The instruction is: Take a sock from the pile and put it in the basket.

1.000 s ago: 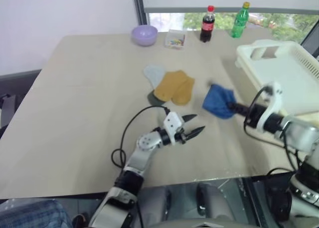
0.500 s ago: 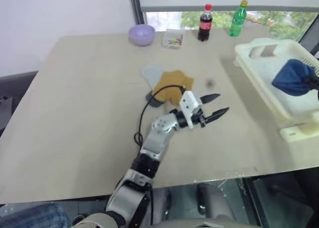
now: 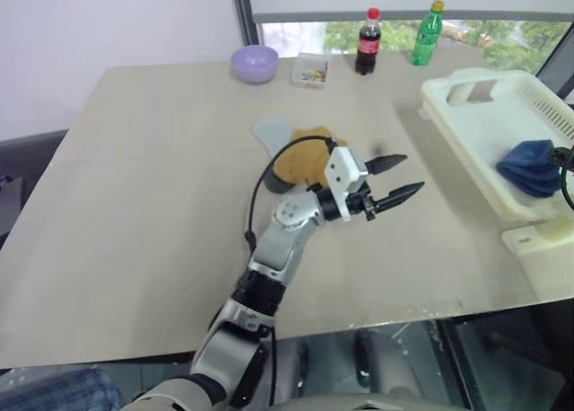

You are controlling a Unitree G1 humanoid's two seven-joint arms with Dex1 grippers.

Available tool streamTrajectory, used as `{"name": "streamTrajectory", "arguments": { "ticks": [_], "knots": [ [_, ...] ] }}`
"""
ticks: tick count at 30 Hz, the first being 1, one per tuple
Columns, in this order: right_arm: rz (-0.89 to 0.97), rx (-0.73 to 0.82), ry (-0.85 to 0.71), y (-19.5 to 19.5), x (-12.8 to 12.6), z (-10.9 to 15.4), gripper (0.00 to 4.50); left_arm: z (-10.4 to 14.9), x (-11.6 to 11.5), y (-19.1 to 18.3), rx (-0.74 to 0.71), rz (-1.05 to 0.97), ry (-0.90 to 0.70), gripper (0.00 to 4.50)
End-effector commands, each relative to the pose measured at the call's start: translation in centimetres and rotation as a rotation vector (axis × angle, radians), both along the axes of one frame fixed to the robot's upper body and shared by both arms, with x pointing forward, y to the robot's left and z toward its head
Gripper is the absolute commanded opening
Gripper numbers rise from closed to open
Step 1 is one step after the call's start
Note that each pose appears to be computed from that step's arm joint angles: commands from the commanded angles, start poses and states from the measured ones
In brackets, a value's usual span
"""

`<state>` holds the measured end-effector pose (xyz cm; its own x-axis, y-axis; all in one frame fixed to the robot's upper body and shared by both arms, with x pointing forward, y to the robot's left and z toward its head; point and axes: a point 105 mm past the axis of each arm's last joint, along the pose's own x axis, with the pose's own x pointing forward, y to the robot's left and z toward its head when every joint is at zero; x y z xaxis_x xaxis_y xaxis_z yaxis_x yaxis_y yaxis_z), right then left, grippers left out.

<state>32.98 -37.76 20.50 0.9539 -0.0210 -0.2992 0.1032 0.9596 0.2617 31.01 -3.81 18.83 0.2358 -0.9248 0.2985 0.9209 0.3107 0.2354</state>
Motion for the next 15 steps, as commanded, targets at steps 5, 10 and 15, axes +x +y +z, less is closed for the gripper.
{"name": "streamTrajectory", "arguments": {
  "ticks": [5,10,15],
  "knots": [
    [0.153,-0.269,-0.242,1.6,-0.4,4.9,3.05,1.2,-0.5,0.8,-0.003,-0.001,-0.055,2.82],
    [0.350,-0.370,-0.437,5.7,-1.0,7.8,3.05,0.2,-0.3,1.9,0.046,0.036,-0.055,2.82],
    [0.730,-0.298,-0.542,13.6,-3.6,7.7,3.05,-1.1,-0.8,3.4,0.093,0.050,-0.005,2.82]
  ]
}}
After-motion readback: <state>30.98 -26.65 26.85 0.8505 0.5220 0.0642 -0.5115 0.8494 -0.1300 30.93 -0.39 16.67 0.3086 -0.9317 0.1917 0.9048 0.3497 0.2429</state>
